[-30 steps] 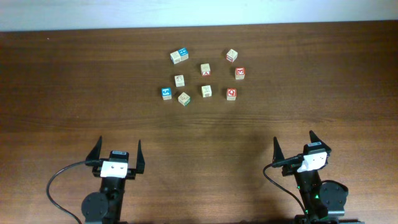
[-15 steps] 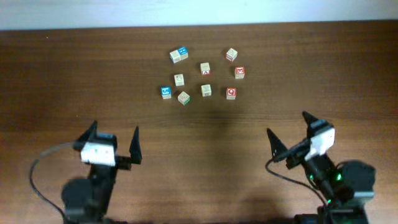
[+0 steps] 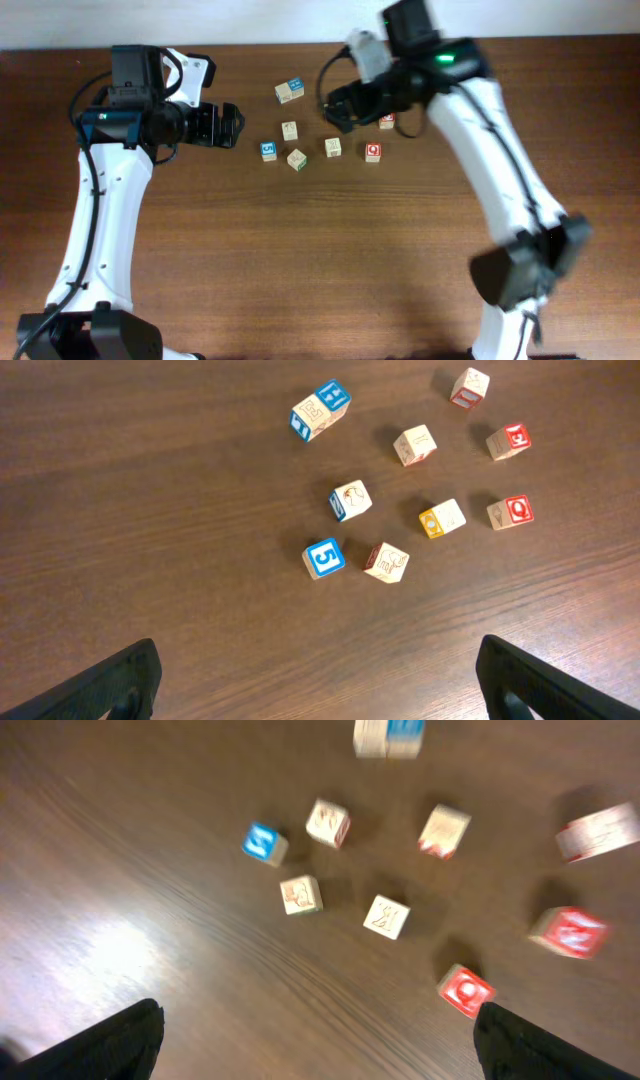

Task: Rotate 4 blocks
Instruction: 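Reach the right gripper down and grasp a wooden block near center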

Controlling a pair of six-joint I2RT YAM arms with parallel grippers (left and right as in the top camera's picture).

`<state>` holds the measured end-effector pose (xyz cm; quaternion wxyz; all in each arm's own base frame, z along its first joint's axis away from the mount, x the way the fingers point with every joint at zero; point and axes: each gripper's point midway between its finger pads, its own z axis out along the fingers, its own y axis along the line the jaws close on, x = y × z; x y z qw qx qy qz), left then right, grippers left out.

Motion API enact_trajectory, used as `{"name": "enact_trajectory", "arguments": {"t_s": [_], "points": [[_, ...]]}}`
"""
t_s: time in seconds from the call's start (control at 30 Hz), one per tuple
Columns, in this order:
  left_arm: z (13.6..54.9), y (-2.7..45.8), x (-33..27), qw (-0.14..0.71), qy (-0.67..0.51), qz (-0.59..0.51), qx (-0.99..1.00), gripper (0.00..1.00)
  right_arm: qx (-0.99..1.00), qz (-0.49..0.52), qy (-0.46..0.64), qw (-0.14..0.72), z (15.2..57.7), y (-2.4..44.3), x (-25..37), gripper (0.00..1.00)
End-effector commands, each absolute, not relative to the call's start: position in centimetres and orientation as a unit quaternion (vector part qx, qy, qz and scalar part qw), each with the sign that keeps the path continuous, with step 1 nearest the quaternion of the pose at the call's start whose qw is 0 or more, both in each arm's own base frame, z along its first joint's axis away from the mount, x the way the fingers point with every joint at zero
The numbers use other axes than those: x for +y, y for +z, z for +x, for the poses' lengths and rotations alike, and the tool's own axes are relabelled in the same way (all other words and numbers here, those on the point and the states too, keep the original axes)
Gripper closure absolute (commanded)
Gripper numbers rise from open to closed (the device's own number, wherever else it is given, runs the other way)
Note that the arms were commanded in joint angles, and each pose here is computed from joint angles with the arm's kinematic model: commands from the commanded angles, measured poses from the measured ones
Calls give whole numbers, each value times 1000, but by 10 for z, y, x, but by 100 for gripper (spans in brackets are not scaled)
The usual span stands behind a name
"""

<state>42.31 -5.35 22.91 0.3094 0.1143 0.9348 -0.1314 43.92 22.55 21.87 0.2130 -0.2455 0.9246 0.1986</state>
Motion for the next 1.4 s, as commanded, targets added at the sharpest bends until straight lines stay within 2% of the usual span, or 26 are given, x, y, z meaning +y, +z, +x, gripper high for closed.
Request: {"name": "enact_trajectory", "arguments": {"t_s": [0.0,0.07,0.13,0.23,0.3,0.43,0.6,0.7,0.8,0.83,0.87,0.93,1.03,1.1,1.23,1.37], "points": [[428,230,-56,312,-135,124,932,1,934,-247,204,161,452,158,244,2],[428,230,-56,312,-135,124,932,1,951,-203,190,132,467,109,246,26],[428,230,-56,312,-135,124,932,1,970,-144,146,133,482,81,239,30],[428,230,-55,312,-135,124,932,1,981,-123,40,145,486,53,233,31],[428,230,-56,312,-135,124,932,1,981,-125,34,145,484,39,244,32],[428,230,-55,312,-135,124,932,1,984,-103,2,147,487,20,242,42],[428,230,-55,312,-135,124,932,1,985,-103,-3,138,485,13,239,72],[428,230,-55,312,-135,124,932,1,985,-105,25,134,480,29,246,83],[428,230,-56,312,-135,124,932,1,981,-113,86,135,465,98,260,83],[428,230,-55,312,-135,124,932,1,979,-118,115,117,446,127,263,83],[428,230,-56,312,-135,124,932,1,981,-117,123,98,433,137,262,83],[428,230,-55,312,-135,124,932,1,991,-90,96,23,400,124,245,83],[428,230,-56,312,-135,124,932,1,996,-51,60,-52,360,59,246,83],[428,230,-55,312,-135,124,932,1,999,-14,26,-30,359,28,247,83],[428,230,-56,312,-135,124,932,1,999,24,-31,33,371,20,245,82],[428,230,-56,312,-135,124,932,1,999,17,-30,38,369,20,251,62]]}}
